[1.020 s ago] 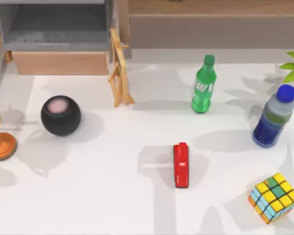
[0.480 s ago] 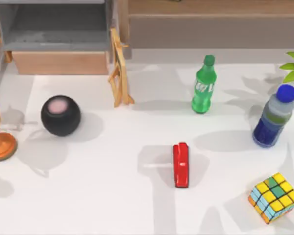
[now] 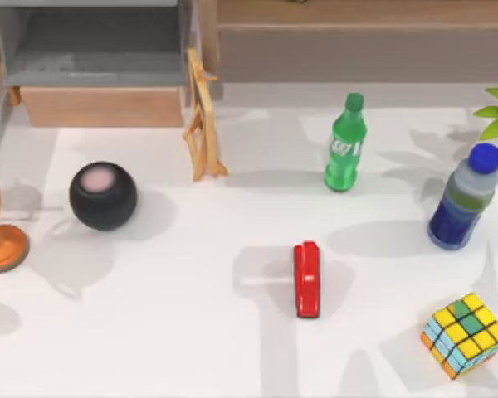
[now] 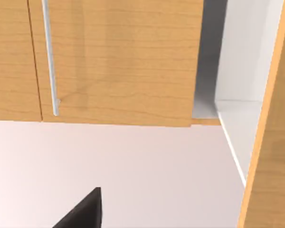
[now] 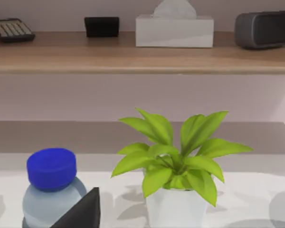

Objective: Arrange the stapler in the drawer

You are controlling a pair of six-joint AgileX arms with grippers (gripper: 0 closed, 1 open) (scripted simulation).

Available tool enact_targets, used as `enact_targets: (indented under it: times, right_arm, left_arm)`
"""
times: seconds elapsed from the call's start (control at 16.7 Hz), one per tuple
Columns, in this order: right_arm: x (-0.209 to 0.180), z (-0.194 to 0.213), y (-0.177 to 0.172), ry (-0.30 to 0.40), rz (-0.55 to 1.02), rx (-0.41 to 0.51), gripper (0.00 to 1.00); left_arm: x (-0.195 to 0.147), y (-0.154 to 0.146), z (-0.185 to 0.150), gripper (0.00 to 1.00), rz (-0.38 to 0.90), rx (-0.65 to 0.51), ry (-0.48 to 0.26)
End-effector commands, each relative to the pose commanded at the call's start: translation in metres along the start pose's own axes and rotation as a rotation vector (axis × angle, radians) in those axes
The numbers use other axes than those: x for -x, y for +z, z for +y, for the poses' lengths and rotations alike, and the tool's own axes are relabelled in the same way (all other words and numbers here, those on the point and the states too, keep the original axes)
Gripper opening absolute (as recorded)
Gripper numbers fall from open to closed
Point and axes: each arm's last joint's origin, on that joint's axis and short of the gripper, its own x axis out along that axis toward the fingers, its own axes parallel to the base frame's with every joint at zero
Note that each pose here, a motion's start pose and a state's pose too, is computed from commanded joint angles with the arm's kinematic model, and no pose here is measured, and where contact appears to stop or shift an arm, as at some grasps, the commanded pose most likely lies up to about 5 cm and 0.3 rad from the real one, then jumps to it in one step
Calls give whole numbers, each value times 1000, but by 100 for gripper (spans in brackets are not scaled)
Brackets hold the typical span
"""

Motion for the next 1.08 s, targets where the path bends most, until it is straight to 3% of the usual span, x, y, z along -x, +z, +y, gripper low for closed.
enact_targets:
  times: [0.24, 0.36, 0.54, 0.78, 1.08]
  right_arm:
    - [0, 0, 0, 0, 0, 0, 100]
    - [0, 0, 0, 0, 0, 0, 100]
    - [0, 0, 0, 0, 0, 0, 100]
    - [0, 0, 0, 0, 0, 0, 100]
    - [0, 0, 0, 0, 0, 0, 100]
  left_arm:
    - [-20, -18, 49, 100, 76, 116, 82]
    - [-40, -17, 73, 100, 74, 238, 95]
    - [-83, 5, 107, 100, 30, 491, 56]
    - [-145, 75, 144, 100, -42, 893, -129]
    - [-187, 218, 166, 100, -4, 1330, -565]
